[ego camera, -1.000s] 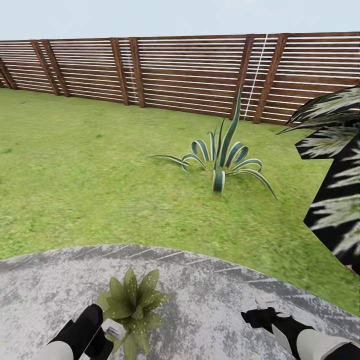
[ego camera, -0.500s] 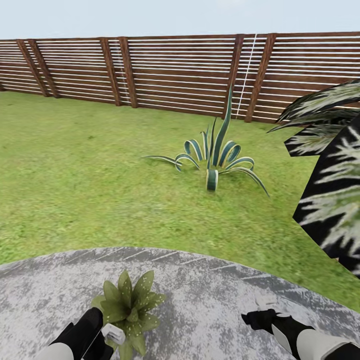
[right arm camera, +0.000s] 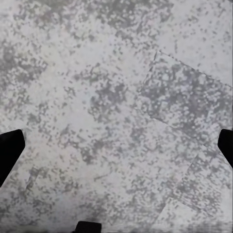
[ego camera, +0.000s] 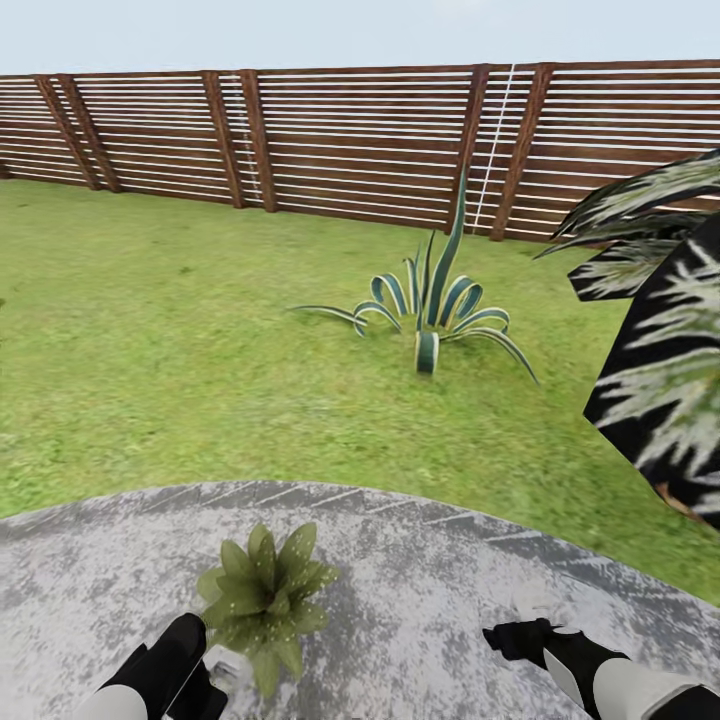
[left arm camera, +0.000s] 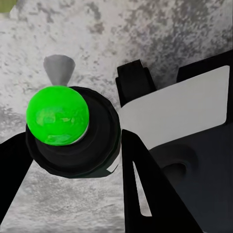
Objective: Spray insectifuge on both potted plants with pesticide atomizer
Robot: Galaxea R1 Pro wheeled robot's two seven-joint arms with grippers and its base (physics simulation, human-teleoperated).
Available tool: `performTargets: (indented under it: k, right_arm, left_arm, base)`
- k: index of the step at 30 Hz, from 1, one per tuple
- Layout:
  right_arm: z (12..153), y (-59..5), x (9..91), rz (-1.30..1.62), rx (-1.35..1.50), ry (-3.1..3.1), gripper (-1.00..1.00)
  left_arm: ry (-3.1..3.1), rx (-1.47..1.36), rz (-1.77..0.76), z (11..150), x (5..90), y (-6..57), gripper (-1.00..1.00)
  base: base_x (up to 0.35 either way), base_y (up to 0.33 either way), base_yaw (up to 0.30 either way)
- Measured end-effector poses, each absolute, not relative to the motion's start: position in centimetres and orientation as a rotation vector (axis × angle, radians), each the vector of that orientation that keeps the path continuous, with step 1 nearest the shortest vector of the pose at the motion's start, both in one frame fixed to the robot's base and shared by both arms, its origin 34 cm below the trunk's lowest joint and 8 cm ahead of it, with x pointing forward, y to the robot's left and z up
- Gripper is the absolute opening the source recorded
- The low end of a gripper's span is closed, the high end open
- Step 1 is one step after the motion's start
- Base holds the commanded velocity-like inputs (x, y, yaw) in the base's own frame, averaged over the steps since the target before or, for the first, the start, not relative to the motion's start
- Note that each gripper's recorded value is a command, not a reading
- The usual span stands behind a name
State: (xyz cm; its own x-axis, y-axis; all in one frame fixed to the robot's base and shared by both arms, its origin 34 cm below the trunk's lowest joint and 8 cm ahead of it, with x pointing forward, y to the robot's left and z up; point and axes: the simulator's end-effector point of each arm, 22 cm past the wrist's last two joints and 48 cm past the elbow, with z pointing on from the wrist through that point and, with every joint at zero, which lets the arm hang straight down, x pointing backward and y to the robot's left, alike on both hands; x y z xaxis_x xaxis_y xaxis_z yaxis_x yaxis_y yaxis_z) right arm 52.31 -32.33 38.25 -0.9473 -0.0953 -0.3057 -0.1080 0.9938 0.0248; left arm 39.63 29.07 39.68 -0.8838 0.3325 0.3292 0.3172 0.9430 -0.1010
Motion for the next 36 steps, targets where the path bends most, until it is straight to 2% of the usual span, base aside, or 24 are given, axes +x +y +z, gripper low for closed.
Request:
performTargets:
  k: [7,14,31,36]
  right_arm:
    - [38.1,-32.4,51.7,0.057,-0.144,2.856,1.0]
    - [38.1,-32.4,51.7,0.057,-0.142,2.857,1.0]
    - [37.8,-32.4,51.5,0.059,-0.139,2.863,1.0]
    - [37.8,-32.4,51.4,0.059,-0.138,2.865,1.0]
  left_arm:
    - [-2.788,-0.482,0.053,39.9,41.2,29.1,-1.0]
    - [-2.836,-0.545,0.149,39.7,42.5,24.2,-1.0]
    - [-2.908,-0.548,0.143,40.2,45.4,24.1,-1.0]
    - [-2.923,-0.476,0.163,40.2,45.4,24.3,-1.0]
  base:
    - [-0.045,0.115,0.0]
    - [0.0,0.001,0.0]
    - [0.0,0.001,-0.028]
    - [0.0,0.195,-0.112]
